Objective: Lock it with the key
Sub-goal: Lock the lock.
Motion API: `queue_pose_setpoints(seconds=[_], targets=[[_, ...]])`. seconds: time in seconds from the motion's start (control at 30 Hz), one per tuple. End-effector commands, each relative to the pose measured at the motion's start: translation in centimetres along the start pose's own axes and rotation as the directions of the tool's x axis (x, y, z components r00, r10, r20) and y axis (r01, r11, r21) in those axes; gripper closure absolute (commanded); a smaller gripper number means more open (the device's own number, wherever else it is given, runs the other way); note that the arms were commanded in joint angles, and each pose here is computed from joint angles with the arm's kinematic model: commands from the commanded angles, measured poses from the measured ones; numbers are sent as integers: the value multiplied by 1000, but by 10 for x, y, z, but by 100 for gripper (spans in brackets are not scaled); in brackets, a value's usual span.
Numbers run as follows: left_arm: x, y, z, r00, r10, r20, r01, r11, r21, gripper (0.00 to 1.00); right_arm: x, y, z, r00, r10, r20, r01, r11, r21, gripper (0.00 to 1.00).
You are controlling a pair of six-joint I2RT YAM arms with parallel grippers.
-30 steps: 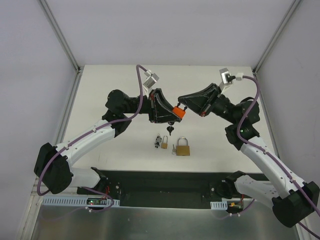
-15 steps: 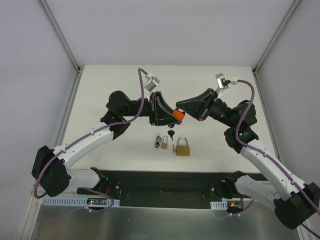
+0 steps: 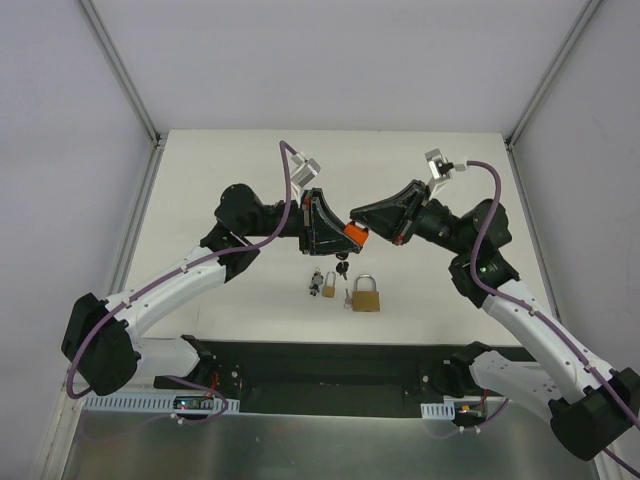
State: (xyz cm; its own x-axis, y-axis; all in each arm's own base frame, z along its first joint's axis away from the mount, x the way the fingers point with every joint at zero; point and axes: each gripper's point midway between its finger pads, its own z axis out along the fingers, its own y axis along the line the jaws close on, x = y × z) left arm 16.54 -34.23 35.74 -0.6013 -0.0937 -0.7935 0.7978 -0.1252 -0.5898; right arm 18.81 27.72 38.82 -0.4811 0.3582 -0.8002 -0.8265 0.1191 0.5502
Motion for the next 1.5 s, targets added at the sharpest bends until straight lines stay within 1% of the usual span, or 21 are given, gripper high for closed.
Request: queue_pose_setpoints(seconds=[0.0,0.2,0.57,0.83,0.97,1.07,1.17,1.27,1.33,1.47], targets=[[-106,-63,-15,862,327,387,-345,938,-26,100,74,8,-17,941,146,-306,-164,986,-35,99],[-111,-59,-15,854,326,405,-334,941,-52,100,81,5,-20,935,151,-322,-170,985,-32,99],[-137,-57,-15,829,346,440,-349,934,-75,100,119,-11,-31,901,189,-391,-198,980,17,99],[-151,-63,-12,818,351,456,-371,927,-48,100,145,-17,-39,870,203,-450,-207,978,41,99],[-156,-66,-16,804,368,467,-391,919,-51,100,156,-20,-45,857,214,-469,-213,975,56,99],[-160,-79,-20,789,382,482,-427,904,-18,100,167,-24,-50,844,223,-489,-221,973,62,99],[-161,-95,-20,781,395,484,-473,880,44,100,171,-27,-49,839,228,-494,-234,971,51,99],[-161,-103,-20,784,381,489,-479,874,87,100,169,-25,-44,842,236,-486,-252,967,33,99],[-160,-106,-20,783,383,490,-488,867,102,100,163,-23,-39,855,240,-460,-263,965,15,99],[-155,-103,-19,801,369,472,-471,875,114,100,149,-21,-29,874,238,-423,-257,966,12,99]])
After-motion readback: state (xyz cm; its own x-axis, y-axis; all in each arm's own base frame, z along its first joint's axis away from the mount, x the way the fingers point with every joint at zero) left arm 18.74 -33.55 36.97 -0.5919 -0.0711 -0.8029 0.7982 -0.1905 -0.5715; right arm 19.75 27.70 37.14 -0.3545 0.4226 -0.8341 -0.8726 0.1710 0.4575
